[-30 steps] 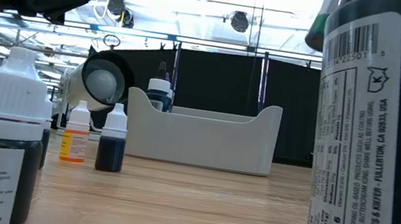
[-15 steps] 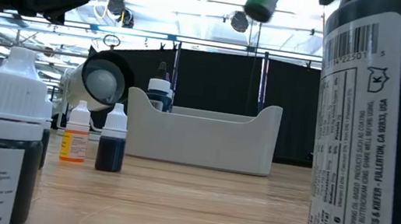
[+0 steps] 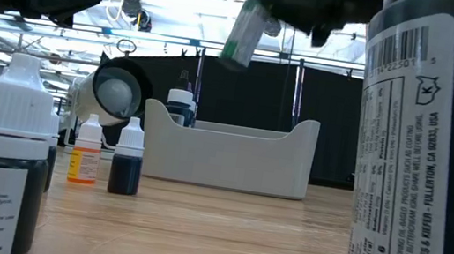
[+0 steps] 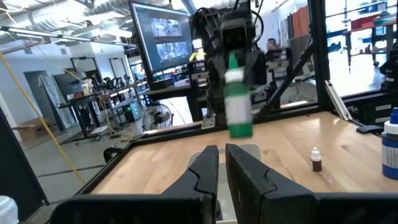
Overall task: Pick & Place food coloring
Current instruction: Put the big green food coloring bottle into the gray bin
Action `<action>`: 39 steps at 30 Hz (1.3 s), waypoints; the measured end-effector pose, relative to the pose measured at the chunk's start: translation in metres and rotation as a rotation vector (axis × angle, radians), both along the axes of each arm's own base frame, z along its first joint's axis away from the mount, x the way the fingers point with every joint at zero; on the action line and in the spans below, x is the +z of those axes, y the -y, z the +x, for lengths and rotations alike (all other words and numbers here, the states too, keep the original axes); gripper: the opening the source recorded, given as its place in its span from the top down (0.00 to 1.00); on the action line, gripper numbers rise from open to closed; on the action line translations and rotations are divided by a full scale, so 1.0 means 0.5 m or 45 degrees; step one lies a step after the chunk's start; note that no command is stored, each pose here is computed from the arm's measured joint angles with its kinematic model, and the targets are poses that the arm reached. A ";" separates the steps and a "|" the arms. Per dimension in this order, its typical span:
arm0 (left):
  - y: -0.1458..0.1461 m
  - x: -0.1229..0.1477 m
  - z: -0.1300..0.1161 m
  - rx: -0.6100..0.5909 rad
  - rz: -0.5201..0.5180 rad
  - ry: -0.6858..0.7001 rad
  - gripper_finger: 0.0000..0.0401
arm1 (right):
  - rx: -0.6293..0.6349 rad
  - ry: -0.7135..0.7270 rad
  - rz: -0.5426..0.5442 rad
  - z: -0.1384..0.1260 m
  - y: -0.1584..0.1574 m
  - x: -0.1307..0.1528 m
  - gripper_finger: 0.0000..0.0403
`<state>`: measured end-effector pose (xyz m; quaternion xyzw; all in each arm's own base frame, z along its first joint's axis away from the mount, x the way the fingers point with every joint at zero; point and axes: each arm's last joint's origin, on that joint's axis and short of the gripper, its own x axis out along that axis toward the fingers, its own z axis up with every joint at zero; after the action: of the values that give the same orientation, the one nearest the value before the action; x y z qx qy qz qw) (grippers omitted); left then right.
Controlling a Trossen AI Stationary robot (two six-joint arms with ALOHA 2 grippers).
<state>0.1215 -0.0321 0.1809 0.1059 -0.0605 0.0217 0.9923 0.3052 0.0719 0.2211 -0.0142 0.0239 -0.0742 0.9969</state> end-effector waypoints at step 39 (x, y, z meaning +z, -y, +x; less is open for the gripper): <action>0.000 -0.001 0.000 0.004 0.036 -0.009 0.91 | -0.244 -0.214 0.022 0.078 0.042 -0.101 0.72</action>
<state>0.1216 -0.0321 0.1802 0.1203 -0.0570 0.0221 0.9909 0.3442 0.0508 0.1707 -0.0093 0.1094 -0.1676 0.9797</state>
